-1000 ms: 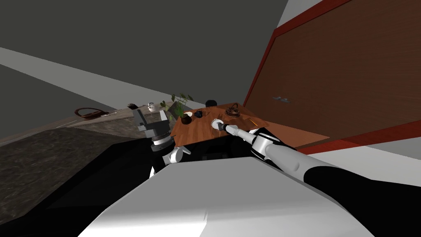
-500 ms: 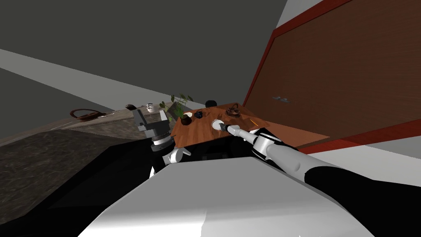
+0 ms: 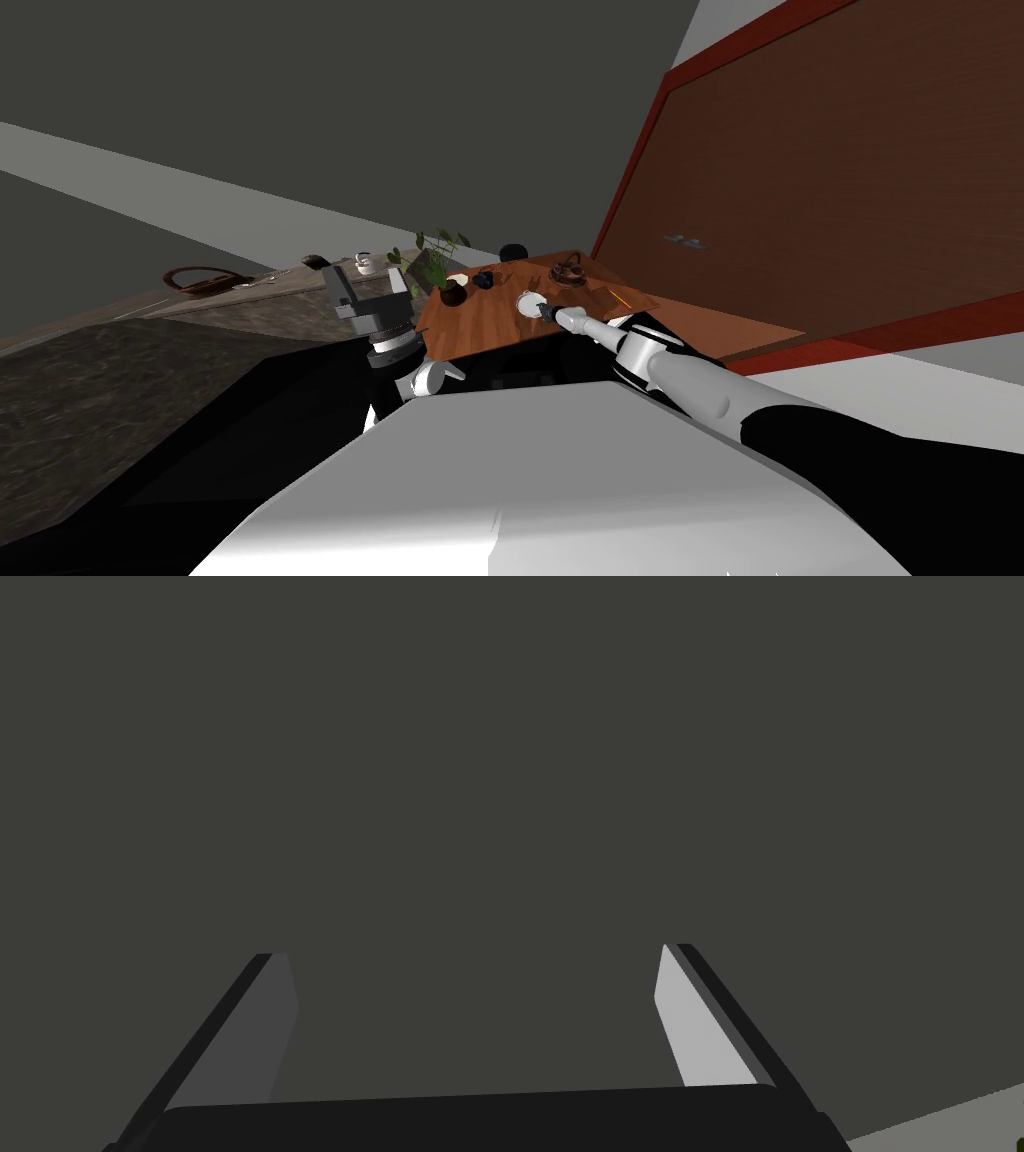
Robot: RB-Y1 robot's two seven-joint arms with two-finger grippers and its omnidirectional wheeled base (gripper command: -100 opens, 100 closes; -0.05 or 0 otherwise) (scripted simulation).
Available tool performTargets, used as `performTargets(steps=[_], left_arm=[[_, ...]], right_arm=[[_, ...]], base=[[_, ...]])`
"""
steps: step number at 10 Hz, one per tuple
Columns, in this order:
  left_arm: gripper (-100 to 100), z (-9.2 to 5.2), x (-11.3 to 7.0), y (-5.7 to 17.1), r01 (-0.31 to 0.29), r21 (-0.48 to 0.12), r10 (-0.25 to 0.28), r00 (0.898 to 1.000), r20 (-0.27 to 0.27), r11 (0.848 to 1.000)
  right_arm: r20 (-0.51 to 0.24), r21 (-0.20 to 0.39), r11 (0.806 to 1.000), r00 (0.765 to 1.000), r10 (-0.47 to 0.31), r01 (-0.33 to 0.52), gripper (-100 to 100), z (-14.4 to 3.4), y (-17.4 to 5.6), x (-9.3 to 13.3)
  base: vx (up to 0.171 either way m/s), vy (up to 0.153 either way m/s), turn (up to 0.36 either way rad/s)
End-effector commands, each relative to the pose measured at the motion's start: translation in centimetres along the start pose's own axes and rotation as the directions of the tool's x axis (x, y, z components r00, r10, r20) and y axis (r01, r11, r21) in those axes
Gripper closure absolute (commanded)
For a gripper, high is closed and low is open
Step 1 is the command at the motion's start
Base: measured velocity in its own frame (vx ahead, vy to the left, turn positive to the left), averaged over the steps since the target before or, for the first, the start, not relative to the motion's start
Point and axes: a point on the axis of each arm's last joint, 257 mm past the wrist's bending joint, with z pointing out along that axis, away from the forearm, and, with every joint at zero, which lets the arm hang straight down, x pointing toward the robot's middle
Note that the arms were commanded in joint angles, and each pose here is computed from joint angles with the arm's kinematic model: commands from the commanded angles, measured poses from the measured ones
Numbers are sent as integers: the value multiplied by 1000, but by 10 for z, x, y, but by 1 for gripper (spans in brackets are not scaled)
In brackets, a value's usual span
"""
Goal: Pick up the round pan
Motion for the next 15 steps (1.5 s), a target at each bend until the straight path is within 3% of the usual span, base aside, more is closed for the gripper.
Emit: performTargets(steps=[1,2,3,4,6,7,11,12,13,14,15], left_arm=[[0,0,0,0,0,0,0,1000,0,1000],[0,0,0,0,0,0,0,1000,0,1000],[0,0,0,0,0,0,0,1000,0,1000],[0,0,0,0,0,0,0,1000,0,1000],[0,0,0,0,0,0,0,1000,0,1000],[0,0,0,0,0,0,0,1000,0,1000],[0,0,0,0,0,0,0,1000,0,1000],[0,0,0,0,0,0,0,1000,0,1000],[0,0,0,0,0,0,0,1000,0,1000],[0,0,0,0,0,0,0,1000,0,1000],[0,0,0,0,0,0,0,1000,0,1000]], right_arm=[[-7,-15,1000,1000,-8,8,-100,1,9,5],[-5,-12,1000,1000,3,-3,-100,1,7,4],[-6,-12,1000,1000,-3,3,0,2,8,5],[-10,-11,1000,1000,2,-2,-100,4,22,1],[-10,-14,1000,1000,2,-2,-100,4,26,0],[-10,-11,1000,1000,2,-2,100,5,26,0],[-10,-10,1000,1000,2,-2,100,5,25,0],[-10,-10,1000,1000,2,-2,0,5,25,0],[-7,-12,1000,1000,-1,1,100,2,12,4],[-8,-8,1000,1000,-2,2,100,3,18,1],[-8,-9,1000,1000,-1,1,0,3,17,2]], base=[[38,25,-8],[14,8,-1],[0,0,0],[85,26,43],[86,25,23],[7,3,-3],[2,0,3],[0,0,0],[-75,-32,-52],[-46,-21,-12],[-6,-4,0]])
